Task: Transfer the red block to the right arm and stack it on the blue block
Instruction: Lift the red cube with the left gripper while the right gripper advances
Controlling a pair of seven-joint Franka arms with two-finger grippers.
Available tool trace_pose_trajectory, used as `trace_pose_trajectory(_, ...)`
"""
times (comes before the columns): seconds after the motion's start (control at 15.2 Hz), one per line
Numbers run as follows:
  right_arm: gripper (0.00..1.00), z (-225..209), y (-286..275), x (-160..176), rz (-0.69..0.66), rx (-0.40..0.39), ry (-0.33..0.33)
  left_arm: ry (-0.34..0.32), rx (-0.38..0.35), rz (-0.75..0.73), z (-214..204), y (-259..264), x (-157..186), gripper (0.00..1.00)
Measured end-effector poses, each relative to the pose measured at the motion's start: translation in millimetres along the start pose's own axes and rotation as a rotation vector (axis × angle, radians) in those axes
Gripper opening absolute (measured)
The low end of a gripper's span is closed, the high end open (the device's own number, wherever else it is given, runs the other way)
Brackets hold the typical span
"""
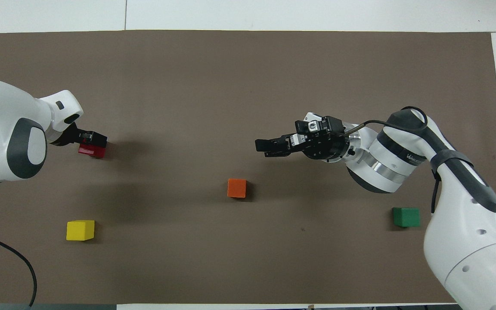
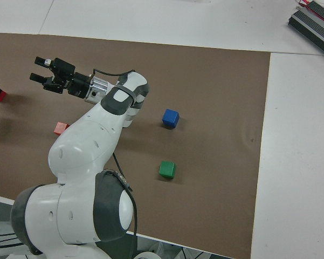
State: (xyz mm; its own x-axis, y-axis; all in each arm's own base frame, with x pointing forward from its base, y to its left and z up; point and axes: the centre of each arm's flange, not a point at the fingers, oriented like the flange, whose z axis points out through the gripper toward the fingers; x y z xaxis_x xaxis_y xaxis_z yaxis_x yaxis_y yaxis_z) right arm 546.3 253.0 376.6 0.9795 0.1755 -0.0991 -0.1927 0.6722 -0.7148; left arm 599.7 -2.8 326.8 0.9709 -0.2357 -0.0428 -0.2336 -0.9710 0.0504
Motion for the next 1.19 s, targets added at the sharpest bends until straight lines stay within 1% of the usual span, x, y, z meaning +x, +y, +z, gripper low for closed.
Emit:
trace_pose_trajectory(0.13,1.0,8,6,-1,0.018,-0.005,-0.009,-0.001,0.0,0.0,6,0,-2,1.0)
trace_pose_trajectory(0.33,1.0,6,7,2,0.031,-0.011,-0.001,-0.009,-0.002,0.0,15,1,-7,1.0)
trace_pose_trajectory(0.4,1.0,4,10,4,0.034,-0.012,0.001,-0.016,-0.004,0.0,18,2,-8,0.92)
trace_pose_trajectory(0.53,1.0,1,17,10,0.039,-0.009,0.006,-0.025,-0.006,0.001,22,3,-11,0.68)
trace_pose_trajectory(0.59,1.0,0,19,14,0.038,-0.006,0.007,-0.032,-0.009,-0.003,22,2,-11,0.54)
trace_pose_trajectory(0.66,1.0,-1,20,18,0.035,-0.003,0.006,-0.045,-0.022,-0.016,21,1,-13,0.54)
trace_pose_trajectory(0.86,1.0,-2,23,27,0.03,-0.001,0.002,-0.094,-0.107,-0.085,3,-6,-14,0.54)
trace_pose_trajectory(1.05,1.0,-4,30,29,0.037,-0.002,0.003,-0.181,-0.151,-0.199,-56,4,-12,0.54)
trace_pose_trajectory(1.19,1.0,-4,33,29,0.041,-0.003,0.003,-0.225,-0.198,-0.314,-99,28,-12,0.54)
